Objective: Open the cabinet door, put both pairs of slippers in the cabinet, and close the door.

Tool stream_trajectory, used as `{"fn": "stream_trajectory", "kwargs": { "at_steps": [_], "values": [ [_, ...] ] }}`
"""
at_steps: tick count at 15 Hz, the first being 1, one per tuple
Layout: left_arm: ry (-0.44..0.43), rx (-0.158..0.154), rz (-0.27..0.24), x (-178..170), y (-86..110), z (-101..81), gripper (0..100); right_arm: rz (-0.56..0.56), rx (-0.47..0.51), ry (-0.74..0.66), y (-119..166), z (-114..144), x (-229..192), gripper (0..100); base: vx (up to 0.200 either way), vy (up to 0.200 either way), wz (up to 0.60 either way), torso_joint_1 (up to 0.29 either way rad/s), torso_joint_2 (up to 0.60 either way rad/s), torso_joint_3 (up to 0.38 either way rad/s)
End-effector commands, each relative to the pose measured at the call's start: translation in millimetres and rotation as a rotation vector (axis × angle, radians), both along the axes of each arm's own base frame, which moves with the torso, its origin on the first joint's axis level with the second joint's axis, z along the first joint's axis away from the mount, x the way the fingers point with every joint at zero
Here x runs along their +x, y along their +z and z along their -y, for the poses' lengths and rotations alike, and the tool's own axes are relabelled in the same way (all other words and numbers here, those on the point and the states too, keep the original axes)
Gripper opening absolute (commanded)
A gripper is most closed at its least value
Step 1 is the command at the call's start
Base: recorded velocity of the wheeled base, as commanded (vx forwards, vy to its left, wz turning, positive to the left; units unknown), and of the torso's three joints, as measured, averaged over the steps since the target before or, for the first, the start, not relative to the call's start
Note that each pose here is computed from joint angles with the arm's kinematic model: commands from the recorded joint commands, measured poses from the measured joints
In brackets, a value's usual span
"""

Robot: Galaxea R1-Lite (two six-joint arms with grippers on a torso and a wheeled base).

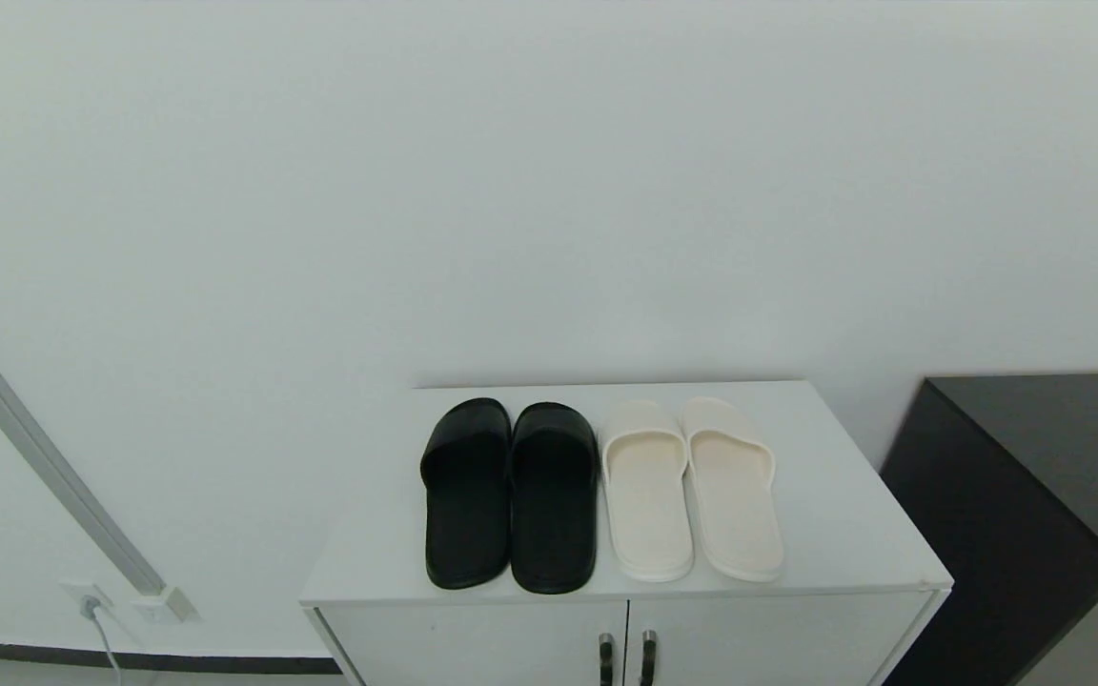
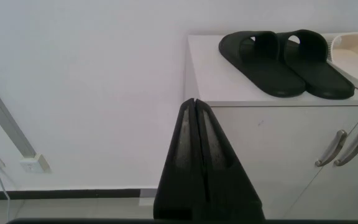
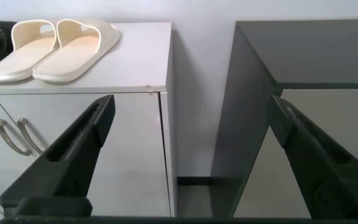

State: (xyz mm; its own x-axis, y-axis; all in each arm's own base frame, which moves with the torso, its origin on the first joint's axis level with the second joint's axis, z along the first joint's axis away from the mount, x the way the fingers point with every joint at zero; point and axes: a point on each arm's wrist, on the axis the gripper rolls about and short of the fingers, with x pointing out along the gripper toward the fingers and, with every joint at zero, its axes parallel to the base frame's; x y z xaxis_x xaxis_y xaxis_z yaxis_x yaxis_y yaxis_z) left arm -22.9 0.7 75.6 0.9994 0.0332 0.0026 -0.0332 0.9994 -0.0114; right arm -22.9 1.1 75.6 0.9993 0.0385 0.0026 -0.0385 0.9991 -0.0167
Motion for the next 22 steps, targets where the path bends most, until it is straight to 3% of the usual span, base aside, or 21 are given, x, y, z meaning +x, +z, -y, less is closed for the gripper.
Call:
{"fn": "stream_trajectory", "kwargs": {
  "at_steps": [1,11,12,13,14,17,22],
  "values": [
    [0.001,-0.001,-0.001,0.1,0.1,0.0,0,-0.001,0.0,0.0,0.1,0.0,0.1,100,0.0,0.0,0.0,0.0,0.0,0.0],
    [0.001,-0.001,-0.001,0.1,0.1,0.0,0,0.023,0.006,-0.011,4.4,0.3,-0.8,100,0.0,0.0,0.0,0.0,0.0,0.0],
    [0.001,-0.001,-0.001,0.1,0.1,0.0,0,0.139,0.062,-0.002,48.4,0.2,-11.9,100,0.0,0.0,0.0,0.0,0.0,0.0],
    [-0.001,-0.001,-0.001,0.1,0.1,0.0,0,0.115,0.094,0.007,64.0,0.1,-12.6,100,0.0,0.0,0.0,0.0,0.0,0.0],
    [0.001,-0.001,-0.001,0.1,0.1,0.0,0,-0.027,0.077,0.047,60.6,-0.6,-4.1,100,0.0,0.0,0.0,0.0,0.0,0.0],
    [-0.001,0.001,-0.001,0.1,0.1,0.0,0,-0.145,0.068,0.132,55.0,-2.4,10.6,100,0.0,0.0,0.0,0.0,0.0,0.0],
    [-0.001,0.001,-0.001,0.1,0.1,0.0,0,-0.186,0.072,0.241,94.7,-7.8,79.8,100,0.0,0.0,0.0,0.0,0.0,0.0]
  ]
}}
